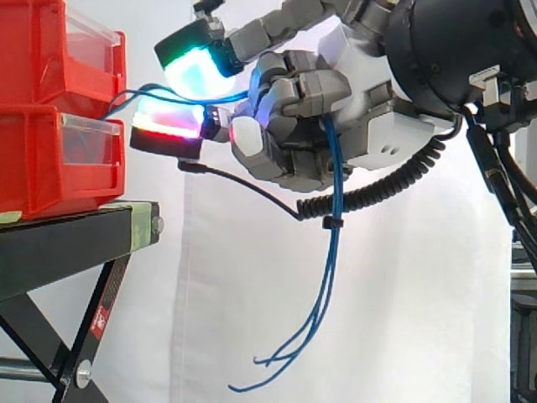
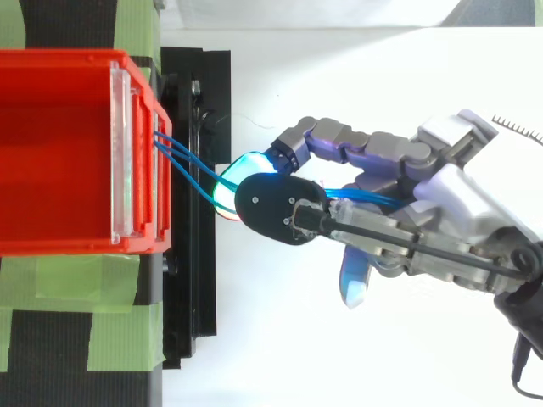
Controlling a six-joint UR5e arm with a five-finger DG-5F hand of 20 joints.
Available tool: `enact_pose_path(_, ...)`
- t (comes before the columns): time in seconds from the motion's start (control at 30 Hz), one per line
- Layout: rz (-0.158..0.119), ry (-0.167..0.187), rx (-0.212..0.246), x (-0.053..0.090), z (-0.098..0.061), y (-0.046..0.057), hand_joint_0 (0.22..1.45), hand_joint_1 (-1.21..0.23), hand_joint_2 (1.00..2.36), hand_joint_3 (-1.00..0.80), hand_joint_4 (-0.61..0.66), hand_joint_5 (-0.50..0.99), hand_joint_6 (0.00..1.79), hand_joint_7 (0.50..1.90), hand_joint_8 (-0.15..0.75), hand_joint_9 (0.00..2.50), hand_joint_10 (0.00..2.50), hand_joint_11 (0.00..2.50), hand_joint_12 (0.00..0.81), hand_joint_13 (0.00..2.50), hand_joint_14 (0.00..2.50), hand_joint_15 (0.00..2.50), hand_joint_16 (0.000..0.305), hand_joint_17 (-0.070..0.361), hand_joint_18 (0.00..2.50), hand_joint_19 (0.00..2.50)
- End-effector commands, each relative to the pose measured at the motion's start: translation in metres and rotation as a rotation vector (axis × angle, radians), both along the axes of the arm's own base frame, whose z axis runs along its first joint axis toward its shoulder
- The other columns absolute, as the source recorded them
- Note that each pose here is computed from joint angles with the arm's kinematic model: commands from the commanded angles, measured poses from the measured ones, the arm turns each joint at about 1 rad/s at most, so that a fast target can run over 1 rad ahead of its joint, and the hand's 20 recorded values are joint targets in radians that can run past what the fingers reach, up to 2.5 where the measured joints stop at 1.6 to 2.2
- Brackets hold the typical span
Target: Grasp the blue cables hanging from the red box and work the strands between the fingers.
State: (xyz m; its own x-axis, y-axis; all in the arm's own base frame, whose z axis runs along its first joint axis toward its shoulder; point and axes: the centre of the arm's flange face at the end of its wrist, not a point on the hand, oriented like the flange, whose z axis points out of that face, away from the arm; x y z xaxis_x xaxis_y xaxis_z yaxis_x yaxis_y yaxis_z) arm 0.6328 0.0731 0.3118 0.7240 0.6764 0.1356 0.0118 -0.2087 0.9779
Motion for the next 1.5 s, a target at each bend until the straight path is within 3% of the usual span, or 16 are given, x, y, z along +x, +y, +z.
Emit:
enact_pose_path(0.0,-0.003,0.0,0.006,-0.0014,0.0003,-0.0007,0.81,-0.67,1.54,0.0,0.28,0.72,0.01,1.4,0.524,1.95,2.5,2.5,0.623,1.99,2.5,1.61,0.246,0.185,2.5,0.58)
enact_pose_path(0.07,-0.005,0.0,0.009,-0.0022,0.0005,-0.0012,0.8,-0.65,1.19,-0.03,0.32,0.65,0.01,1.38,0.524,1.95,2.5,2.5,0.623,1.99,2.5,1.61,0.246,0.185,2.5,0.58)
enact_pose_path(0.1,-0.006,0.001,0.01,-0.0027,0.0006,-0.0014,0.8,-0.62,1.01,-0.25,0.29,0.63,0.01,1.4,0.524,1.95,2.5,2.5,0.623,1.99,2.5,1.61,0.246,0.185,2.5,0.58)
enact_pose_path(0.2,-0.005,0.003,0.012,-0.0035,0.0008,-0.0008,0.88,-0.66,1.01,-0.31,0.27,0.6,0.01,1.46,0.524,1.95,2.5,2.5,0.623,1.99,2.5,1.61,0.246,0.185,2.5,0.58)
enact_pose_path(0.3,-0.006,0.003,0.012,-0.0036,0.0008,-0.0009,1.16,-0.64,1.01,0.13,0.21,0.55,0.01,1.44,0.524,1.95,2.5,2.5,0.623,1.99,2.5,1.61,0.246,0.185,2.5,0.58)
enact_pose_path(0.4,-0.006,0.003,0.012,-0.0036,0.0008,-0.0009,1.25,-0.63,1.02,0.05,0.15,0.65,0.01,1.45,0.524,1.95,2.5,2.5,0.623,1.99,2.5,1.61,0.246,0.185,2.5,0.58)
enact_pose_path(0.5,-0.005,0.004,0.011,-0.0036,0.0008,-0.0009,1.07,-0.68,1.0,0.12,0.21,0.64,0.01,1.41,0.524,1.95,2.5,2.5,0.623,1.99,2.5,1.61,0.246,0.185,2.5,0.58)
enact_pose_path(0.57,-0.005,0.004,0.011,-0.0036,0.0008,-0.0009,0.96,-0.7,1.0,0.05,0.26,0.57,0.01,1.34,0.524,1.95,2.5,2.5,0.623,1.99,2.5,1.61,0.246,0.185,2.5,0.58)
enact_pose_path(0.63,-0.005,0.004,0.011,-0.0036,0.0008,-0.0009,0.77,-0.66,1.01,-0.53,0.26,0.46,0.02,1.32,0.524,1.95,2.5,2.5,0.623,1.99,2.5,1.61,0.246,0.185,2.5,0.58)
enact_pose_path(0.73,-0.006,0.004,0.012,-0.0034,-0.0001,-0.0008,0.79,-0.71,1.01,-0.71,0.23,0.44,0.01,1.35,0.524,1.95,2.5,2.5,0.623,1.99,2.5,1.61,0.246,0.185,2.5,0.58)
enact_pose_path(0.8,-0.005,0.004,0.011,-0.0036,0.0008,-0.0009,0.89,-0.75,1.01,-0.62,0.22,0.38,0.01,1.38,0.524,1.95,2.5,2.5,0.623,1.99,2.5,1.61,0.246,0.185,2.5,0.58)
enact_pose_path(0.9,-0.005,0.008,0.008,-0.0034,-0.0001,-0.0008,1.0,-0.79,1.02,-0.28,0.19,0.34,0.0,1.44,0.524,1.95,2.5,2.5,0.623,1.99,2.5,1.61,0.246,0.185,2.5,0.58)
enact_pose_path(1.0,-0.005,0.006,0.009,-0.0036,0.0008,-0.0009,1.12,-0.78,1.02,-0.12,0.18,0.28,0.28,1.33,0.524,1.95,2.5,2.5,0.623,1.99,2.5,1.61,0.246,0.185,2.5,0.58)
enact_pose_path(1.13,-0.005,0.007,0.008,-0.0036,0.0008,-0.0009,1.07,-0.72,1.02,0.01,0.2,0.31,0.42,1.31,0.524,1.95,2.5,2.5,0.623,1.99,2.5,1.61,0.246,0.185,2.5,0.58)
enact_pose_path(1.3,-0.006,0.007,0.008,-0.0035,0.0008,-0.0018,1.01,-0.71,1.01,0.06,0.23,0.33,0.36,1.32,0.524,1.95,2.5,2.5,0.623,1.99,2.5,1.61,0.246,0.185,2.5,0.58)
enact_pose_path(1.47,-0.008,0.004,0.011,-0.0034,0.0008,-0.0028,1.13,-0.77,1.02,-0.17,0.19,0.35,0.13,1.42,0.524,1.95,2.5,2.5,0.623,1.99,2.5,1.61,0.246,0.185,2.5,0.58)
